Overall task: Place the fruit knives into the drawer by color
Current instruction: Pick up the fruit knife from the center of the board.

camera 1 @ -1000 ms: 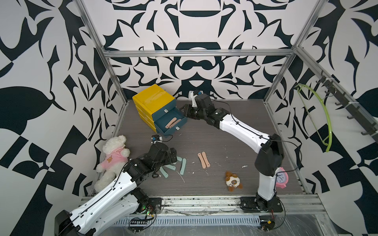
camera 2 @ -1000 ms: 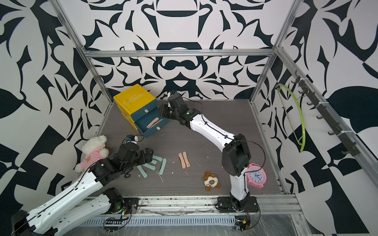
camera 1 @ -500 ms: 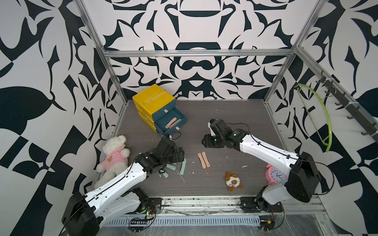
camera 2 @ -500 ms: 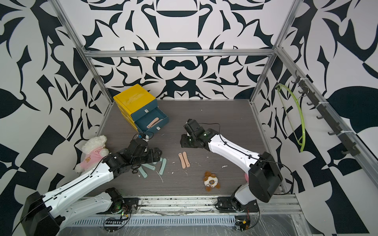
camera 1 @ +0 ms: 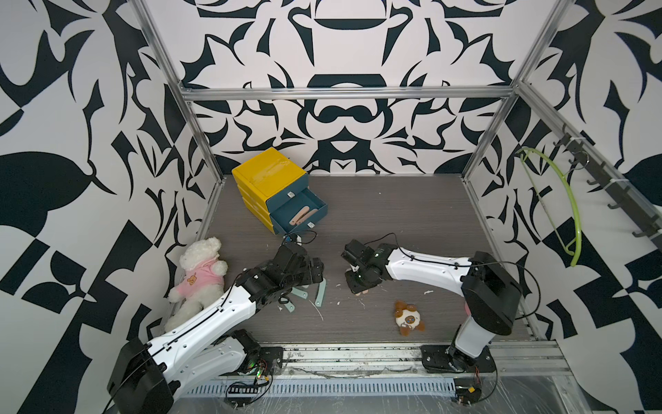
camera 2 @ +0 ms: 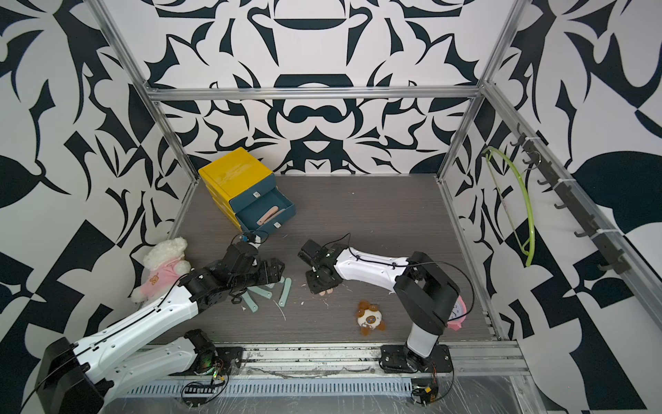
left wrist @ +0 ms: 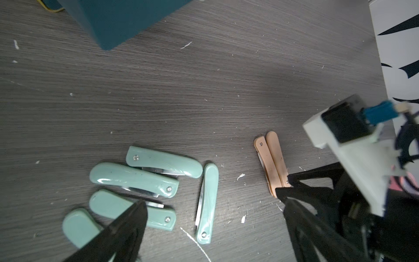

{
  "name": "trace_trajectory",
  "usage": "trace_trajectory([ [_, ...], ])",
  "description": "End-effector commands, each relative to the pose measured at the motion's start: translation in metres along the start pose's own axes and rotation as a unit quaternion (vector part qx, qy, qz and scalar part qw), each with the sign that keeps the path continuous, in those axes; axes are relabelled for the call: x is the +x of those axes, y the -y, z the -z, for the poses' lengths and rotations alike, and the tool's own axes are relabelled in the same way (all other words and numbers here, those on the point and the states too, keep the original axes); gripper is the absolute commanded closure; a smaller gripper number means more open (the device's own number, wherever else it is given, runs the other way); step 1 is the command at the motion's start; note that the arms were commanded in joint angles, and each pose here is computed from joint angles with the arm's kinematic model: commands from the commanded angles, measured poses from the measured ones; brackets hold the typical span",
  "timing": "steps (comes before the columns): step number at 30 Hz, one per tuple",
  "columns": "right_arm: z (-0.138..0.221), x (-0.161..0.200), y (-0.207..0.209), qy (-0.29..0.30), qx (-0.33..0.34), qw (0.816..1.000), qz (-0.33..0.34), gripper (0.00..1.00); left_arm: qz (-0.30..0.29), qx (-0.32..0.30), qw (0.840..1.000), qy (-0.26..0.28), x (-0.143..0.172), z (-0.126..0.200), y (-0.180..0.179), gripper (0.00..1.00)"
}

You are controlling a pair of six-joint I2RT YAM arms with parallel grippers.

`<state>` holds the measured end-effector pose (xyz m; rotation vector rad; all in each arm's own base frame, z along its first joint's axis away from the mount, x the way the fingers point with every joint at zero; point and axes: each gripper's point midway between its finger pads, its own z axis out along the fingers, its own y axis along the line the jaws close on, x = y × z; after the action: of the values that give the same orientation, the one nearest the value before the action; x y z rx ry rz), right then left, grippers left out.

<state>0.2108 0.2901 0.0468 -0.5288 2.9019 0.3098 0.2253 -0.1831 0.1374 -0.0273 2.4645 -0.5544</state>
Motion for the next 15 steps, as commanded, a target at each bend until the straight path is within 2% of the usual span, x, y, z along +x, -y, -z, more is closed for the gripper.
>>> trace_trajectory([
  [1,0.016,-0.008,-0.013,0.016,-0.018,1.000,0.008,0.61,-0.011,-0.014,1.000,0.005,0.002,0.006,-0.009,0.01],
  [9,0.008,0.030,-0.009,-0.030,-0.011,0.999,-0.006,0.57,-0.012,-0.019,1.000,0.010,0.004,0.006,-0.014,0.01],
  [15,-0.004,0.036,-0.004,-0.046,0.003,0.999,-0.009,0.57,-0.012,-0.018,1.000,0.010,0.003,0.006,-0.013,0.01],
])
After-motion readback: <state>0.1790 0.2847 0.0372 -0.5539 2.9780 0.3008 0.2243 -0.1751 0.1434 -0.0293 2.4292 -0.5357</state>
